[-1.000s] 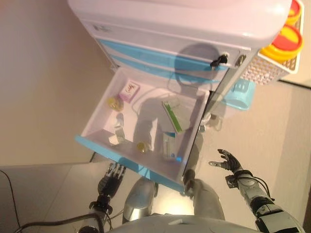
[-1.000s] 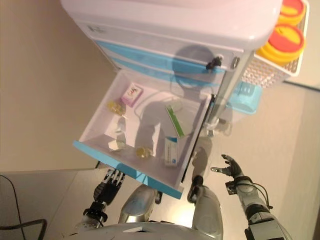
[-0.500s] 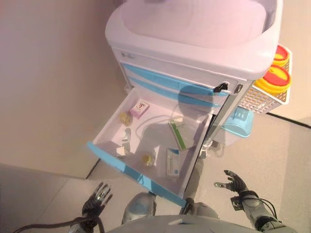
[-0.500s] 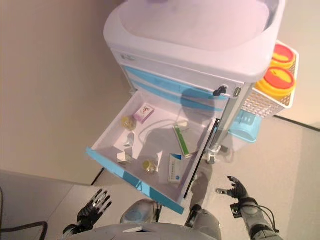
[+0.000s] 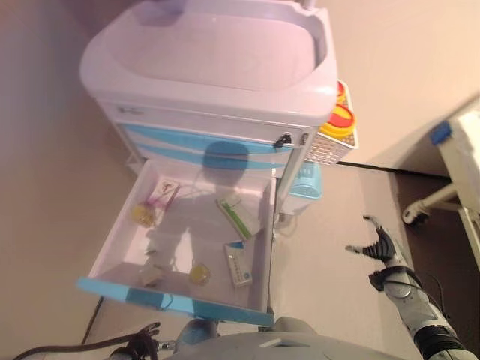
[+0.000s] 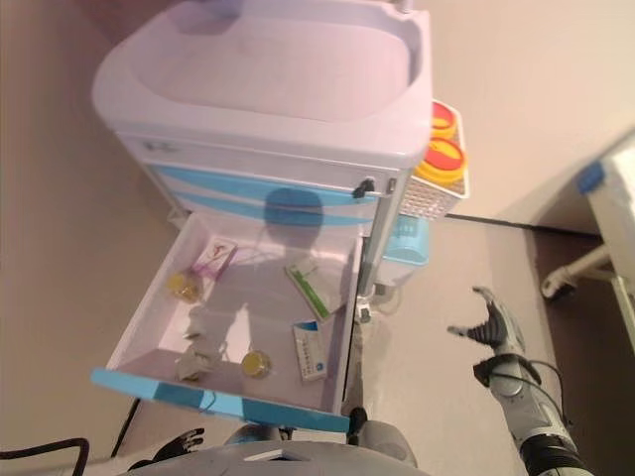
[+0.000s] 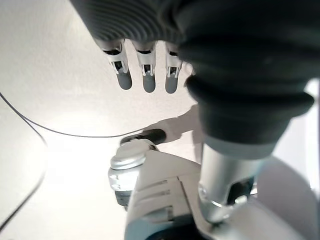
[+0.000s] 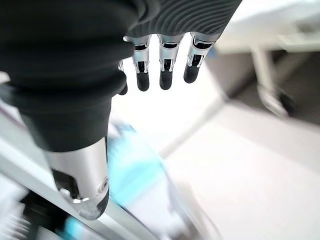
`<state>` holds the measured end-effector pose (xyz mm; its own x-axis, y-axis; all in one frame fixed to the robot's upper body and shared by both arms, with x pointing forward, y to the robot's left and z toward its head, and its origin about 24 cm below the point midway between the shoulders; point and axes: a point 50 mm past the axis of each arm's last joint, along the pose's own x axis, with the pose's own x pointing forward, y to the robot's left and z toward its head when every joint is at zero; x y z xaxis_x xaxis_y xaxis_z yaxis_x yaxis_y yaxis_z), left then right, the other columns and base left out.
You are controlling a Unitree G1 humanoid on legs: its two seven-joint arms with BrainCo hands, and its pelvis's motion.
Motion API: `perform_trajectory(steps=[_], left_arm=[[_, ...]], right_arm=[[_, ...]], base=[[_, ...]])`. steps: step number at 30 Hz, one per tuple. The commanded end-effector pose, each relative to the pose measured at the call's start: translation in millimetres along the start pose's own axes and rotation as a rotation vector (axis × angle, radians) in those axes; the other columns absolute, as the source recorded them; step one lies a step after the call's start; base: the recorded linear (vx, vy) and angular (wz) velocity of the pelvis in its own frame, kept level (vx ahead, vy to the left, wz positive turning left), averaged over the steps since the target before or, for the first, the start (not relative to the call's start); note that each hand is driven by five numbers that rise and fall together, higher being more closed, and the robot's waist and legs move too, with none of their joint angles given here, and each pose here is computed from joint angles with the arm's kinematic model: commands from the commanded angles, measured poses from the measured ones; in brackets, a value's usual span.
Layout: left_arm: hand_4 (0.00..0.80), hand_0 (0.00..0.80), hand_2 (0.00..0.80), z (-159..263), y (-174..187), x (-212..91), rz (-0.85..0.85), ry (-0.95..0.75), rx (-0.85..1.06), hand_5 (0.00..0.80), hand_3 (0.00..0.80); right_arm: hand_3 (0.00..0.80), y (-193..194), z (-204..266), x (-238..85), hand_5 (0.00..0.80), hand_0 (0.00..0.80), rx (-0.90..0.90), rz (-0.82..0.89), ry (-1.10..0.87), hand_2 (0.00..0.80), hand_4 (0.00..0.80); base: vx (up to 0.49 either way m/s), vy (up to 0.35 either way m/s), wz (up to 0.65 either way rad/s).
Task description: Open the drawer and pick up the medicine
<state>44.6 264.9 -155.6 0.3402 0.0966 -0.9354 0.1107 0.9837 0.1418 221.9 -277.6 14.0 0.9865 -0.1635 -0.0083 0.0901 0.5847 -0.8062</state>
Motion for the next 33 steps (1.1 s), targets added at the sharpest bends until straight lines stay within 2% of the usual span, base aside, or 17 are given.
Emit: perform_trajectory(steps=[1, 4, 7, 12, 22, 27, 33], left_arm=[[0.000, 0.000, 0.000, -2, -11, 4, -0.025, 0.047, 0.000, 0.000, 0.000], [0.000, 0.000, 0.000, 2, -11, 6, -0.015, 0.058, -0.003, 0.000, 0.000], [0.000, 0.000, 0.000, 7, -10, 7, -0.004, 0.056, -0.009, 0.000, 0.000], [0.000, 0.000, 0.000, 19, -8, 10, -0.001, 0.035, -0.003, 0.000, 0.000], [0.000, 0.000, 0.000, 24, -7, 10, -0.005, 0.032, -0.025, 0.000, 0.000], [0.000, 0.000, 0.000, 17, -3, 8, -0.004, 0.052, -0.037, 0.000, 0.000], [0.000, 0.000, 0.000, 17, 7, 6, 0.011, 0.057, -0.022, 0.000, 0.000]], right_arm=[[0.000, -37, 81, 13, 0.000, 0.000, -0.053, -0.079, -0.494, 0.000, 0.000], [0.000, -44, 124, 4, 0.000, 0.000, -0.108, -0.024, -0.774, 0.000, 0.000], [0.000, -44, 156, -5, 0.000, 0.000, -0.153, 0.076, -0.973, 0.000, 0.000], [0.000, -34, 196, -10, 0.000, 0.000, -0.227, 0.211, -1.175, 0.000, 0.000], [0.000, 4, 228, 1, 0.000, 0.000, -0.393, 0.410, -1.236, 0.000, 0.000], [0.000, 32, 219, 4, 0.000, 0.000, -0.499, 0.610, -1.196, 0.000, 0.000], [0.000, 64, 194, 16, 0.000, 0.000, -0.659, 0.748, -1.103, 0.000, 0.000]], base=[[-0.036, 0.033, -0.36], [-0.031, 0.016, -0.23], [0.000, 0.000, 0.04], [-0.009, -0.008, 0.13], [-0.018, -0.007, 0.36], [0.027, 0.006, 0.30], [0.011, -0.009, 0.25]])
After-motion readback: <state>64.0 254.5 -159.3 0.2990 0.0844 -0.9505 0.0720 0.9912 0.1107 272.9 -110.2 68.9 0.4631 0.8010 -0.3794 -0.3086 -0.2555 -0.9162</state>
